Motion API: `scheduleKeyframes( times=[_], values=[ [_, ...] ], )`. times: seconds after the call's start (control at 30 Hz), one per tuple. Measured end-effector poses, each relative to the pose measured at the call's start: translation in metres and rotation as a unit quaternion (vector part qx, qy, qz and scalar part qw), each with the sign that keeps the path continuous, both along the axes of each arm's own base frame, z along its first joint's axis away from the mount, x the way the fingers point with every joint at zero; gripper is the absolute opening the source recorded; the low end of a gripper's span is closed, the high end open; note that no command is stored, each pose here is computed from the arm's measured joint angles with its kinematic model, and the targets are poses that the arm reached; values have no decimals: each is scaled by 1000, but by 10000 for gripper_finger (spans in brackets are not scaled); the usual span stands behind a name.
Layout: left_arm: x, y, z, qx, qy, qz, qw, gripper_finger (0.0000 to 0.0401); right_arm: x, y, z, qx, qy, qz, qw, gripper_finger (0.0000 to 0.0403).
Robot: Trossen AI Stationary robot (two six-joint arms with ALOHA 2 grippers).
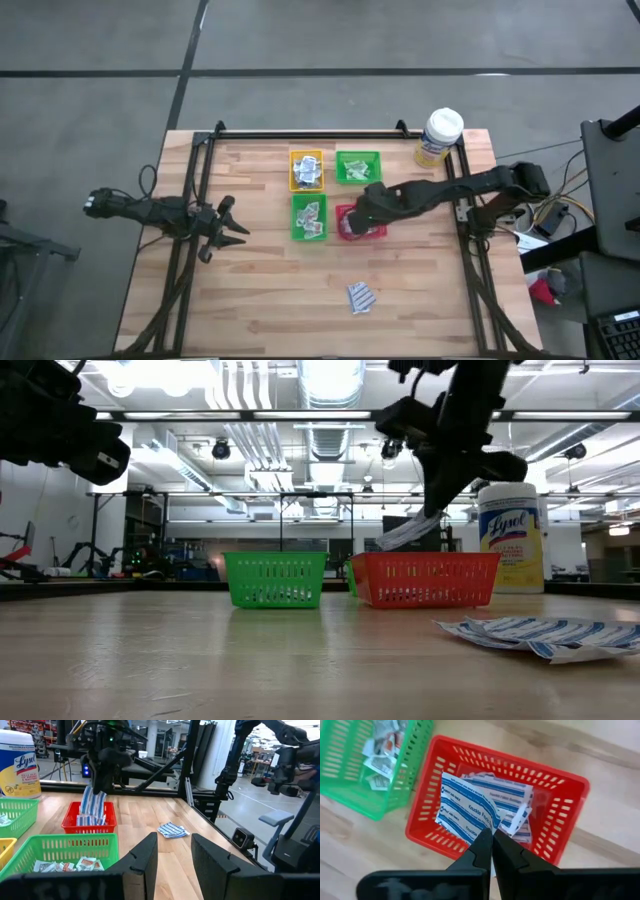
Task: Pick & Place First Aid Supplies
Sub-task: Put the blue bandage pack into the red bin
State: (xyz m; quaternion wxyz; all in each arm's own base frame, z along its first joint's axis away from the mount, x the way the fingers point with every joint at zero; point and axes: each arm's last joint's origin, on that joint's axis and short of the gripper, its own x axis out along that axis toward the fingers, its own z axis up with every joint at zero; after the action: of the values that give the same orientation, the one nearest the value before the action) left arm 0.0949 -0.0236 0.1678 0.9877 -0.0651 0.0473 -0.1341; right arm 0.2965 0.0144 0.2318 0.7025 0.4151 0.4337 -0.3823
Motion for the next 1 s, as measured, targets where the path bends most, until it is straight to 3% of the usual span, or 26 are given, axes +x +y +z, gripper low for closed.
scheduleKeyframes(
  times=[0.33, 0.73, 1.0],
  values=[
    [0, 0, 0, 0, 0, 0, 1000, 115, 26, -11, -23, 29, 49, 14, 998, 8],
    [0, 0, 0, 3, -1, 0, 1000, 115, 25, -12, -26, 19, 58, 29, 998, 11],
    [0, 0, 0, 4, -1, 0, 1000, 115, 18, -14, -36, 30, 77, 28, 996, 67]
  ],
)
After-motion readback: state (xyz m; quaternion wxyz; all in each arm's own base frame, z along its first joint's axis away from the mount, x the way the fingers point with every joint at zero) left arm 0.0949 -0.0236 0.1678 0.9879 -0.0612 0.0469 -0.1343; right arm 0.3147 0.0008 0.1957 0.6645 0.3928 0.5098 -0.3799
